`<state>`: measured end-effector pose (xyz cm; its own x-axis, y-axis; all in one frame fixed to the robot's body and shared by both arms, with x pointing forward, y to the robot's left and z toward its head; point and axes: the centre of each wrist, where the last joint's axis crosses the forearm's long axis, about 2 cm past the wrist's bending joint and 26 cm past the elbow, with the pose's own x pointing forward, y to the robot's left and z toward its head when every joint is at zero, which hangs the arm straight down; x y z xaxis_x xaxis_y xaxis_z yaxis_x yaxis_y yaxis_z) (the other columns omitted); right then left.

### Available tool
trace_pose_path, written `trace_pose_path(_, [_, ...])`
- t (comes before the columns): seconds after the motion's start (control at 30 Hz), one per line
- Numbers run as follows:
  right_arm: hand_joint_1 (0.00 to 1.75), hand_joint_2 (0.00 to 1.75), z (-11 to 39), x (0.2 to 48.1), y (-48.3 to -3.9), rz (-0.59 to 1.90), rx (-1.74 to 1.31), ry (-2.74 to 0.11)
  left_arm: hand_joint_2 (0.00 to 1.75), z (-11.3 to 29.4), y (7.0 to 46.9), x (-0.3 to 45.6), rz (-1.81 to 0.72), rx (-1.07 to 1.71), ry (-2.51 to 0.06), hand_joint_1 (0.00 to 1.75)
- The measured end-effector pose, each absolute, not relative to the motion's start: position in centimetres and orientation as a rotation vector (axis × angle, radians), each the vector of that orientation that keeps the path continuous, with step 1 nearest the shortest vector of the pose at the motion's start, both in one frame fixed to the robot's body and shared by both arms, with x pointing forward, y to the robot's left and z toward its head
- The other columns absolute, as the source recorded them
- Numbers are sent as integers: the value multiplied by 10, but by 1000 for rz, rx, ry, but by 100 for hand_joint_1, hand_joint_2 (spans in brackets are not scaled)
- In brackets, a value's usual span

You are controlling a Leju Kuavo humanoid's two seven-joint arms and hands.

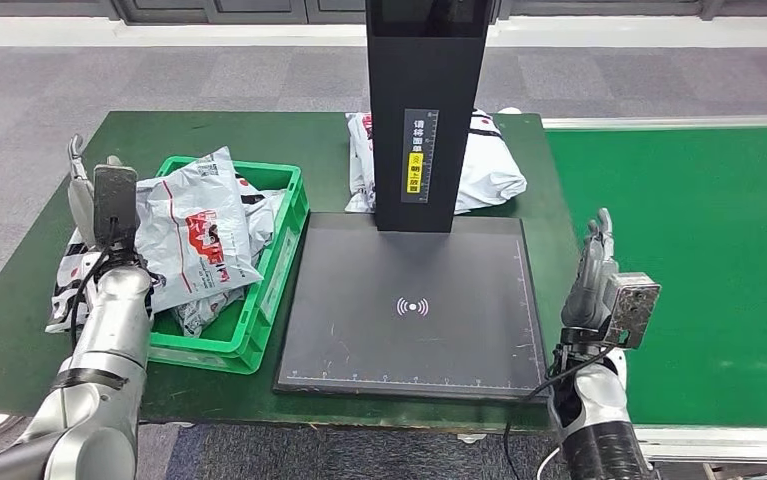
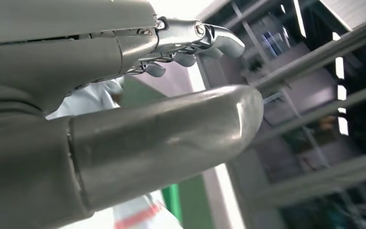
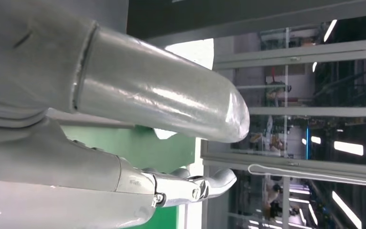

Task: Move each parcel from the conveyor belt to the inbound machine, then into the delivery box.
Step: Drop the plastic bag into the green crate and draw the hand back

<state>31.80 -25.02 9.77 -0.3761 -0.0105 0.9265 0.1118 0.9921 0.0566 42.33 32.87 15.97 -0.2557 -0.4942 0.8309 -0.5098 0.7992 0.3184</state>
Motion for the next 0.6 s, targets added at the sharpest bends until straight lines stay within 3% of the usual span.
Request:
trace_pose_path(0.13, [0,0,105,324,-240,-87,-96,-1971,175,166,300,424,17,619,-1977,0])
trace_pose_path(0.27, [0,0,114,329,-226,-45,-101,-1995,175,170,261,421,-30,489,-2032,0])
trace_pose_path(0.43, [0,0,115,330,-221,-33,-99,-2000,175,171,251,419,-42,465,-2044,0])
trace_pose_path(0.6, [0,0,119,329,-207,-3,-69,-2011,175,178,215,412,-75,375,-2094,0])
